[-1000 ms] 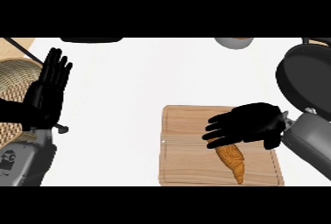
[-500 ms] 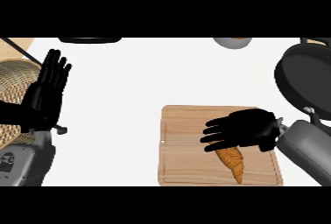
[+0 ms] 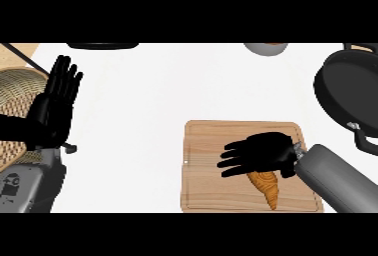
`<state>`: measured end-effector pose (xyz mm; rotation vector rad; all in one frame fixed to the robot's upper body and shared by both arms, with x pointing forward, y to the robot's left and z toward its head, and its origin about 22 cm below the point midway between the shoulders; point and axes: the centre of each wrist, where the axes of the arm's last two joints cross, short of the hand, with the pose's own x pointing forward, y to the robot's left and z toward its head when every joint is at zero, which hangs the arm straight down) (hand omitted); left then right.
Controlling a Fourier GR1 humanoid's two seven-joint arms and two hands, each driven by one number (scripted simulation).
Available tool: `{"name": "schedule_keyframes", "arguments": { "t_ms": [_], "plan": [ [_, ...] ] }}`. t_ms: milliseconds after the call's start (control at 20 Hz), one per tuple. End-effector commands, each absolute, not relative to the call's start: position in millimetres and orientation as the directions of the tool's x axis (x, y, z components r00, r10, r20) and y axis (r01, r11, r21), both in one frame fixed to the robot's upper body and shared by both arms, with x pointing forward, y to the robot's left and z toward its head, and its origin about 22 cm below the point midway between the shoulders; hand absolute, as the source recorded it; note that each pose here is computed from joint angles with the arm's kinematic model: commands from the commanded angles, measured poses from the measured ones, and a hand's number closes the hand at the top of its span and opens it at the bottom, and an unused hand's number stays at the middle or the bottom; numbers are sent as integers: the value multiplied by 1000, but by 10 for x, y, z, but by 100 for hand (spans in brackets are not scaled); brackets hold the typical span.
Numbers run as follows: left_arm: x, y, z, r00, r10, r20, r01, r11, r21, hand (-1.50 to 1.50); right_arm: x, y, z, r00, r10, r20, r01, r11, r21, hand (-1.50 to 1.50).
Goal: Pick the croissant from the cutting board and place it in the pot
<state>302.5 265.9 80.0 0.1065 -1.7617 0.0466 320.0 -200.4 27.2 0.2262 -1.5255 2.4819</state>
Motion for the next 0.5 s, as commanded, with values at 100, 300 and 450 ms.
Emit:
{"name": "schedule_keyframes", "arguments": {
  "t_ms": [100, 300, 450],
  "plan": [
    [3038, 2693, 726, -190, -42, 981, -84, 996, 26, 0, 3074, -1960, -186, -951, 81, 299, -303, -448, -841, -150],
    [3086, 2688, 858, -193, -46, 980, -91, 995, 28, 0, 3131, -1948, -135, -941, 42, 336, -314, -478, -820, -150],
    [2924, 2602, 832, -188, -47, 981, -97, 995, 29, 0, 2991, -2026, -195, -948, -87, 306, -226, -492, -840, 150]
  ]
}}
